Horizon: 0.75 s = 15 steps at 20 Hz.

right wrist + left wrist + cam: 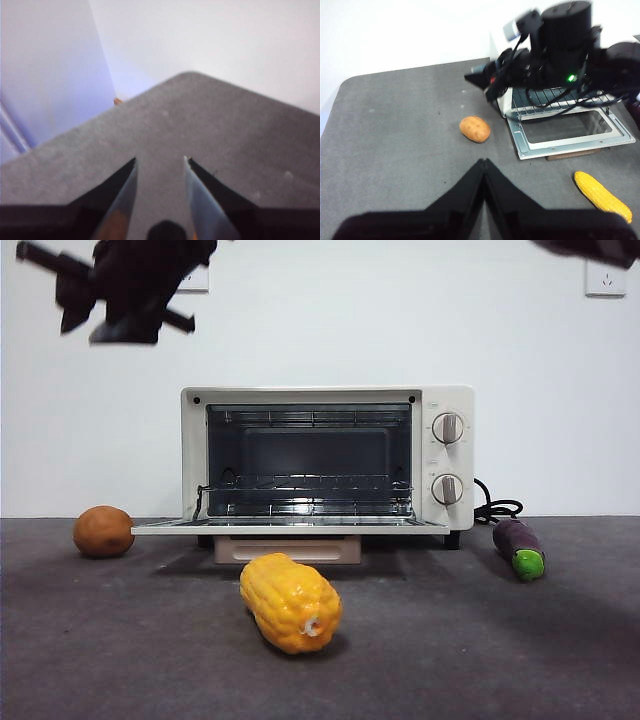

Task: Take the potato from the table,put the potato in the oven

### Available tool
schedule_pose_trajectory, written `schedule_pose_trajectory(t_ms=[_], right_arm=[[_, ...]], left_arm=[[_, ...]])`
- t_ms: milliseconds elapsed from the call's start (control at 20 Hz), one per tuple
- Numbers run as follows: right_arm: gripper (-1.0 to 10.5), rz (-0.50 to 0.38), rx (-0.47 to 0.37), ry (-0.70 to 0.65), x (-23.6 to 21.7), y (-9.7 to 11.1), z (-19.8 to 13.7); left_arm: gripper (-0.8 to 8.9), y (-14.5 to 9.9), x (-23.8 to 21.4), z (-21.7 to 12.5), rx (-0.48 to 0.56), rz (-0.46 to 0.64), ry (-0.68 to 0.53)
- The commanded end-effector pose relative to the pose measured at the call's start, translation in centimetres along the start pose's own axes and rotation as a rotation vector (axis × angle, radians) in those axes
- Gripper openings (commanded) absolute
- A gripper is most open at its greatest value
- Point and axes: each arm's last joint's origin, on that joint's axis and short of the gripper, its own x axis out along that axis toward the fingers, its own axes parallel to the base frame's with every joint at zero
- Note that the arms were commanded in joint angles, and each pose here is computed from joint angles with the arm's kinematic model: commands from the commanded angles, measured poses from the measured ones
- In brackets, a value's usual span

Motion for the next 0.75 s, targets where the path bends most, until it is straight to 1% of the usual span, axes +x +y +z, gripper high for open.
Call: schedule_pose_trajectory(t_ms=[50,200,350,600,650,750], right_arm=[[1.7,-0.013,-0.018,0.035,1.4,0.0,-2.1],[2.6,-0.038,-0.027,0.053,2.0,0.1,-3.1],[2.6,-0.053,-0.043,0.068,2.7,0.1,-4.2],[2.7,-0.066,-0.038,0.124,3.7,-0.1,-6.4],[3.3,-0.063,-0.039,0.133,3.9,0.0,-6.8],[5.2,-0.059,-0.040,0.145,4.3,0.1,-7.5]], left_arm=[[-0.06,0.1,-0.2,0.0,0.008,0.005,-0.010],[-0.06,0.1,-0.2,0.0,0.009,0.004,-0.010],[-0.06,0.1,-0.2,0.0,0.009,0.005,-0.009],[-0.06,0.1,-0.1,0.0,0.011,0.004,-0.009],[-0.06,0.1,-0.1,0.0,0.013,0.004,-0.009],[-0.06,0.1,-0.1,0.0,0.016,0.003,-0.008]])
